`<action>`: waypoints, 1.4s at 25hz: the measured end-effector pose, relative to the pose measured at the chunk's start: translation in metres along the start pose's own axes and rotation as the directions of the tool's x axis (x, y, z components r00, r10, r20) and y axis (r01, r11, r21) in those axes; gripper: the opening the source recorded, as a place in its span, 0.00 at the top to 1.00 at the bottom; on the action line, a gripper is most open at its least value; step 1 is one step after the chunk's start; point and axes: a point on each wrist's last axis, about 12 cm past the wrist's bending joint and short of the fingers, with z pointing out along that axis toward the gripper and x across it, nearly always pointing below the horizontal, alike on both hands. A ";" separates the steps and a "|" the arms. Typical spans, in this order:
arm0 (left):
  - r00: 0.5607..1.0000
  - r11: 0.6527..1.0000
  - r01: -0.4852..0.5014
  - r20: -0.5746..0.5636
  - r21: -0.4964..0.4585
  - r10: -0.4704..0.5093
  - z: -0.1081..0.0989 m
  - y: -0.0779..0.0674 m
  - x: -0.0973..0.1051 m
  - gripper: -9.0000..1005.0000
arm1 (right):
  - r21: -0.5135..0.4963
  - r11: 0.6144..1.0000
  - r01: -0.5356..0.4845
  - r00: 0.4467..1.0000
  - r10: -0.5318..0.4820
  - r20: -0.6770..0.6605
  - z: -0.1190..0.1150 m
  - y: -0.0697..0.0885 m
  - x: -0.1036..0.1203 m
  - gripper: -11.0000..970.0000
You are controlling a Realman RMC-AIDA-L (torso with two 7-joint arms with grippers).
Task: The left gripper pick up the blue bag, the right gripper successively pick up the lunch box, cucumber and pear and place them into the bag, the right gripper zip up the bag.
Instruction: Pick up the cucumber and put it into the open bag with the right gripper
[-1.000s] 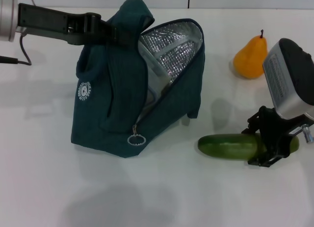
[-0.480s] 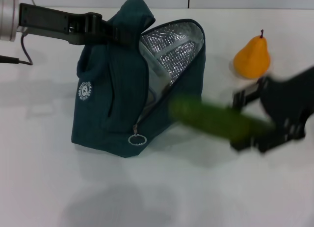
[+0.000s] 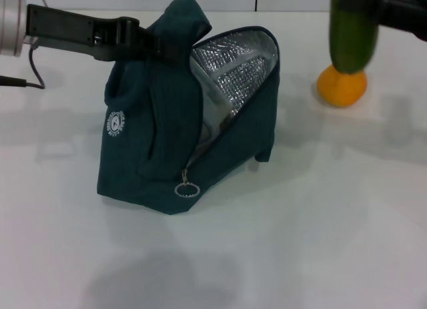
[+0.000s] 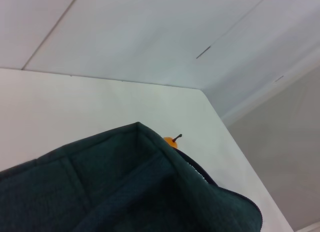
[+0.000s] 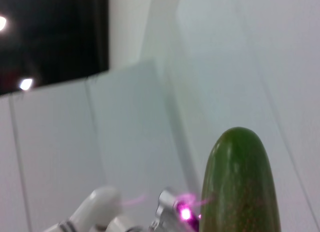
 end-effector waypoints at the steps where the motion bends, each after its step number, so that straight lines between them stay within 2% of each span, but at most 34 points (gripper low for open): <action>1: 1.000 1.000 0.001 -0.001 0.001 -0.001 0.000 0.000 0.000 0.95 | 0.013 1.000 0.000 1.000 -0.001 0.029 0.004 0.000 0.006 0.32; 7: 1.000 1.000 -0.002 -0.002 0.008 0.002 0.002 -0.002 -0.002 0.95 | 0.046 0.998 -0.033 0.987 0.025 0.157 0.035 -0.004 0.036 0.32; 16: 1.000 1.000 0.005 -0.005 0.016 -0.005 0.003 -0.001 0.000 0.95 | 0.087 0.995 -0.047 0.998 0.042 0.054 0.070 -0.011 0.064 0.32; 24: 1.000 1.000 0.003 -0.007 0.016 -0.002 0.001 -0.001 0.000 0.95 | 0.131 0.991 -0.008 1.000 0.011 -0.026 0.085 -0.020 0.071 0.32; 35: 1.000 1.000 -0.001 -0.007 0.020 0.001 0.003 -0.002 0.000 0.95 | 0.096 0.995 -0.001 0.996 0.009 -0.086 0.092 -0.018 0.076 0.31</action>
